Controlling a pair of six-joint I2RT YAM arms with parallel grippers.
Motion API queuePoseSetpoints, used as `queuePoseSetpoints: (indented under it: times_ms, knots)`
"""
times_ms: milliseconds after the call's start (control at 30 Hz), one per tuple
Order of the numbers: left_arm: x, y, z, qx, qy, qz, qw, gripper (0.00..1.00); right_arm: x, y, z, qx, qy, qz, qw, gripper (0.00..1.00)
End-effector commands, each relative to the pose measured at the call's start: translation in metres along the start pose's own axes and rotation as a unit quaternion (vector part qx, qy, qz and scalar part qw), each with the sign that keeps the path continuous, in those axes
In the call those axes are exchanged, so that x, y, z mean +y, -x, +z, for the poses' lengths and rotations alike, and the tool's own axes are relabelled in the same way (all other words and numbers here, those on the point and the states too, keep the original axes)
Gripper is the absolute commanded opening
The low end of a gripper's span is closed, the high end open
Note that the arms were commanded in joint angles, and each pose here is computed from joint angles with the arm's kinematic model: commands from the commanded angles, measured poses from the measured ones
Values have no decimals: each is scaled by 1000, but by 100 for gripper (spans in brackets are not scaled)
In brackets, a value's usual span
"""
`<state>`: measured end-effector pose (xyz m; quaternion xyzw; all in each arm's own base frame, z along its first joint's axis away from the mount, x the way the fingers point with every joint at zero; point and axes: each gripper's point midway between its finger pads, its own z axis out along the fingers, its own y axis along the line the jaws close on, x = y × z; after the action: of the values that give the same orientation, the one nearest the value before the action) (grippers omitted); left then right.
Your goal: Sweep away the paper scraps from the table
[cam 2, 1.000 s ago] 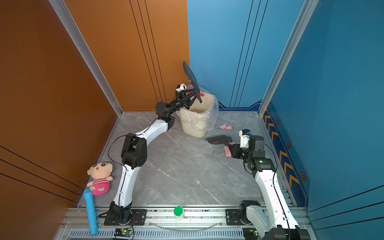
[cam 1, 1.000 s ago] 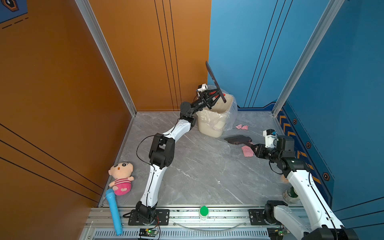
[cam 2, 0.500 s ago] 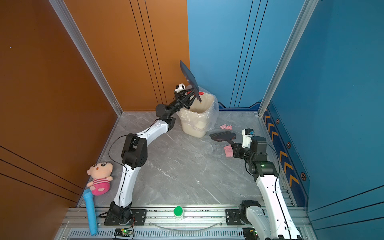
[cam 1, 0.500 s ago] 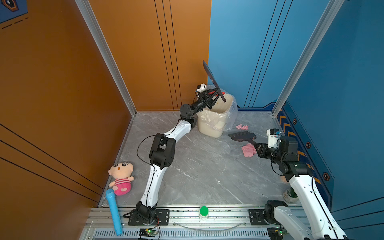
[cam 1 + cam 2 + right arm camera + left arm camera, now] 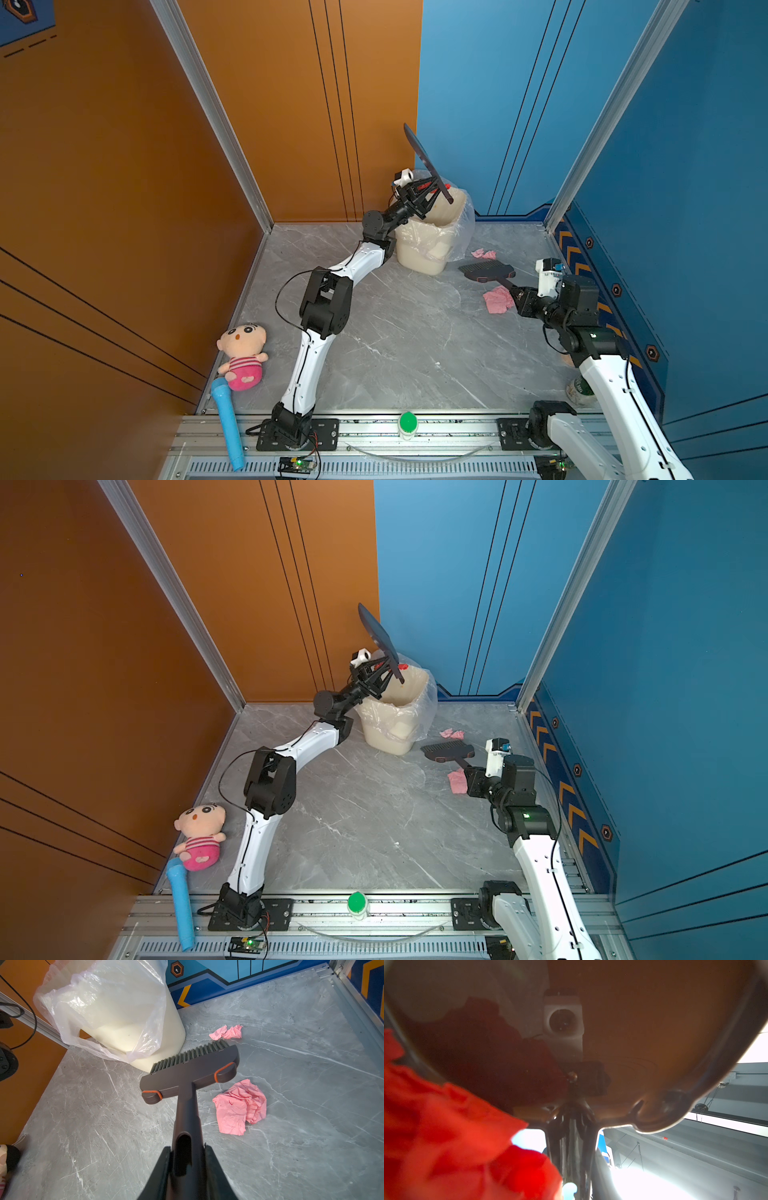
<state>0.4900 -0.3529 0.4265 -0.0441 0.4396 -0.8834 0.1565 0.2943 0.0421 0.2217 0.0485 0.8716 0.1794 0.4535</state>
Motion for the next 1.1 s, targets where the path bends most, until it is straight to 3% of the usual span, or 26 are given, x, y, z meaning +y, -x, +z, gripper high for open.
queuePoseSetpoints:
  times_ms: [0,167,367,633,1067]
  knots:
    - [-15,-19,8,38,20,-83,996,0,1,13,-4,-33,-3,-7,999,0]
    - [6,-27,4,65,87,-59,992,0,1,13,-5,-32,-5,-8,999,0]
    - [21,-31,3,91,122,-48,987,0,1,12,-5,-31,-4,-7,999,0]
    - [51,-43,2,138,195,-25,971,0,1,10,-4,-28,-3,-5,1000,0]
    - [48,-37,4,158,210,0,965,0,0,8,3,-21,1,3,1000,0]
